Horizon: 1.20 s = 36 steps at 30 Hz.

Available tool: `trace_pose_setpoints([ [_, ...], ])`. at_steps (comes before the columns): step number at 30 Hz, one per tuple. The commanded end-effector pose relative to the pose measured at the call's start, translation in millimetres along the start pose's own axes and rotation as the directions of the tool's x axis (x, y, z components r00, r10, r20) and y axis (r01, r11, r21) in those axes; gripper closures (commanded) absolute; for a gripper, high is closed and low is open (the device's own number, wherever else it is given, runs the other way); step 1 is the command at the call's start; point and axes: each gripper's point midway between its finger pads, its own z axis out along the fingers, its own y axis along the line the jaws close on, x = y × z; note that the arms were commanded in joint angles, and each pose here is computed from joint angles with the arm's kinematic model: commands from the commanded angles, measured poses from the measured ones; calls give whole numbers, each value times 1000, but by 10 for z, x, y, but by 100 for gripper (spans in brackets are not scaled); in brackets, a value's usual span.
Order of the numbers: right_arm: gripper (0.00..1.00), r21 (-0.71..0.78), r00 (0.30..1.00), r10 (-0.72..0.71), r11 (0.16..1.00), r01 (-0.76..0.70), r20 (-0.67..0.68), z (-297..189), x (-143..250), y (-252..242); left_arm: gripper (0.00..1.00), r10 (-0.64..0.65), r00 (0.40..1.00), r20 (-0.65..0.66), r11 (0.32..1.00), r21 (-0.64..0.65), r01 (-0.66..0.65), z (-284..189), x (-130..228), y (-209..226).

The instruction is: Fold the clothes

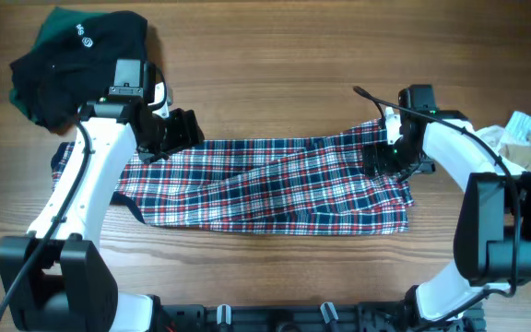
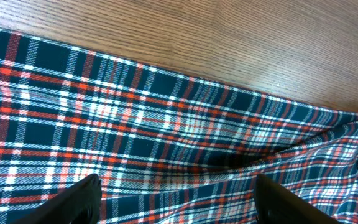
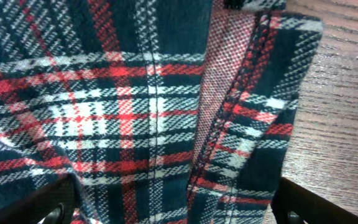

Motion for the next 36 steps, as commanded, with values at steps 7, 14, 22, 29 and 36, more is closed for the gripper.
trace_pose_setpoints([
  [7, 9, -138, 999, -13, 990, 6, -50, 175, 93, 226, 21, 23, 1000, -6, 1000, 16, -23, -5, 14, -40],
  [14, 0, -135, 999, 10, 991, -17, -53, 175, 92, 222, 19, 1, 1000, 29, 995, -101, 2, -18, -46, 180],
  [22, 0, -131, 996, 62, 989, -69, -59, 175, 88, 221, 14, -339, 926, 166, 889, -265, 373, -318, -256, 1315],
  [29, 0, -113, 982, 172, 977, -181, -82, 175, 113, 205, 15, -584, 805, 110, 797, -116, 593, -298, -178, 2009],
  [36, 0, -109, 979, 162, 978, -176, -123, 165, 219, 214, 11, -672, 729, 129, 730, -48, 682, -249, -191, 2485],
])
